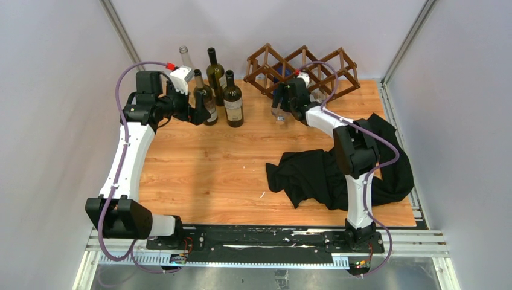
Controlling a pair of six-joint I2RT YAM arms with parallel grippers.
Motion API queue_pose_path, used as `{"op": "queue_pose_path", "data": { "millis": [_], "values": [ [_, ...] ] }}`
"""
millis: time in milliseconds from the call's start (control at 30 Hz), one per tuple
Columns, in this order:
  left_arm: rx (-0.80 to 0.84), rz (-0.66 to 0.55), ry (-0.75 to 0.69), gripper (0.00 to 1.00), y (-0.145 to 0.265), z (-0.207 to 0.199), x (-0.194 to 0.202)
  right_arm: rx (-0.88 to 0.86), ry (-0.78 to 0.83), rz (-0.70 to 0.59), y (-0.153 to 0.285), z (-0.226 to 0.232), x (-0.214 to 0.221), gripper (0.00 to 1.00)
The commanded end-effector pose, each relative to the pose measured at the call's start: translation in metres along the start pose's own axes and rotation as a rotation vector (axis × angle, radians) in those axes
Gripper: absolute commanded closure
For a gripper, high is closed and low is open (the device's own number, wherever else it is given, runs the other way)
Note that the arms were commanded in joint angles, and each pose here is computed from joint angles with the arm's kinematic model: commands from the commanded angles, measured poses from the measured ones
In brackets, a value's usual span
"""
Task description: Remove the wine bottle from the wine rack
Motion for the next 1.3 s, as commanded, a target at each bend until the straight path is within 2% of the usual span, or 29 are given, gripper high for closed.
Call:
{"op": "queue_pose_path", "data": {
  "millis": [0, 133, 233, 400, 467, 533, 567, 867, 1033, 1267],
  "values": [
    [0.022, -0.007, -0.007, 0.00, 0.005, -0.005, -0.002, -0.022, -0.054, -0.045, -0.018, -0.006, 0.000, 0.16],
    [0.023, 0.006, 0.007, 0.00, 0.001, -0.002, 0.000, -0.028, -0.067, -0.051, -0.023, -0.006, 0.005, 0.20],
    [0.032, 0.004, 0.014, 0.00, 0.001, -0.004, -0.001, -0.039, -0.072, -0.060, -0.022, -0.006, 0.005, 0.29],
    [0.037, 0.003, 0.014, 0.00, 0.001, -0.005, -0.001, -0.071, -0.075, -0.081, -0.011, -0.005, -0.001, 0.58],
    [0.034, 0.001, 0.009, 0.00, 0.002, -0.005, -0.001, -0.084, -0.076, -0.101, 0.001, -0.006, -0.009, 0.73],
    [0.034, 0.001, 0.007, 0.00, 0.002, -0.005, -0.001, -0.097, -0.067, -0.118, 0.010, -0.005, -0.013, 0.95],
    [0.034, 0.001, 0.005, 0.00, 0.002, -0.005, -0.001, -0.101, -0.063, -0.124, 0.015, -0.005, -0.016, 1.00],
    [0.043, 0.000, -0.011, 0.00, 0.004, -0.007, 0.000, -0.152, -0.063, -0.085, 0.038, 0.000, -0.001, 1.00],
    [0.056, -0.002, -0.020, 0.00, 0.005, -0.010, 0.003, -0.138, -0.068, -0.020, 0.024, -0.003, 0.019, 0.63],
    [0.052, 0.002, -0.027, 0.00, 0.004, -0.008, 0.003, -0.105, -0.046, 0.004, 0.005, -0.006, 0.027, 0.44]
  ]
}}
Point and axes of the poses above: each gripper's point midway between its finger pads, its own y axis back along the fingers, its own z axis along the line the jaws close on, x = y × z, the point moved 2 cm from there along y, back along the fingers, and after that the axes turned 7 degrees about y, right-handed, at the moved point
